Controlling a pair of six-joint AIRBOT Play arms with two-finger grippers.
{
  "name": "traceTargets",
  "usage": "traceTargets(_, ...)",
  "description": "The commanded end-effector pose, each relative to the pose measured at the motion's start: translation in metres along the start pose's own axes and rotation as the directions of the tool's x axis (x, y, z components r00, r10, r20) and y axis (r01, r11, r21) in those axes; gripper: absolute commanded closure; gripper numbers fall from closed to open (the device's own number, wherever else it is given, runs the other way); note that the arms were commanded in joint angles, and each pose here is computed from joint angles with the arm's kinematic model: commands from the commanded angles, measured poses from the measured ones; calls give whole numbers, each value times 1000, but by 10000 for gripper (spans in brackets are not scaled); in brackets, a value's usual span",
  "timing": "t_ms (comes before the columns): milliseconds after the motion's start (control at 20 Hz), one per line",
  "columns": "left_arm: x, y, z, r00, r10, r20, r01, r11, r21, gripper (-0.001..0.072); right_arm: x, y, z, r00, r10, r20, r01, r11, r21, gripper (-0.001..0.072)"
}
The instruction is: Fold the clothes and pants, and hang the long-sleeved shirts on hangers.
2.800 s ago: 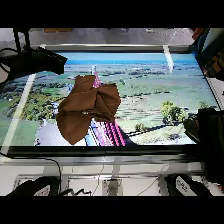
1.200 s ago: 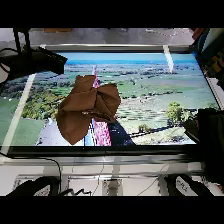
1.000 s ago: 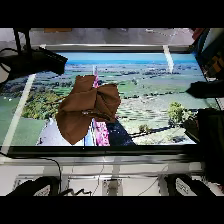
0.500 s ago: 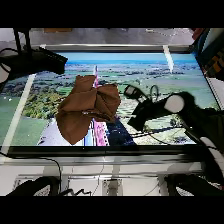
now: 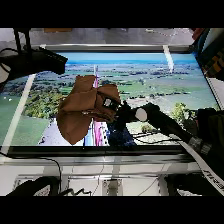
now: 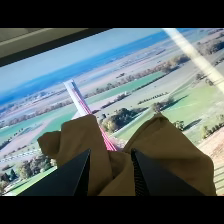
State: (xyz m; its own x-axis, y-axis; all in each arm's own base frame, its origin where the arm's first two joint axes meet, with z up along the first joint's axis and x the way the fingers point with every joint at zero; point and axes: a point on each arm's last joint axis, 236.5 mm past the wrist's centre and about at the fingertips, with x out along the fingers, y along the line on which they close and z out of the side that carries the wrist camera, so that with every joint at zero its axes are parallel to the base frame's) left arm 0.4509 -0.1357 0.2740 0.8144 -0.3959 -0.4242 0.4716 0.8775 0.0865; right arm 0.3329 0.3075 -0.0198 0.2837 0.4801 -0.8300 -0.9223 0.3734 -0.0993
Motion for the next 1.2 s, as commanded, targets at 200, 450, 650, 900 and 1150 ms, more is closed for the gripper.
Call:
traceTargets(200,0,0,0,1000,1,0,-1,1000,0,425,49,-24,-4,996,-82,26,82,997,5,196)
traceTargets(450,0,0,0,1000,1,0,-1,1000,0,425,61,-31,-5,993,-109,39,108,994,10,198)
traceTargets(650,0,0,0,1000,1,0,-1,1000,0,425,64,-31,1,991,-116,66,113,993,38,355)
traceTargets(900,7,7,-10,999,20,-32,-20,1000,-19,692,56,-21,43,983,-112,144,111,994,16,674)
traceTargets(1150,4,61,-82,954,103,-282,-136,986,-99,693,-6,-90,109,921,-249,300,162,945,285,675)
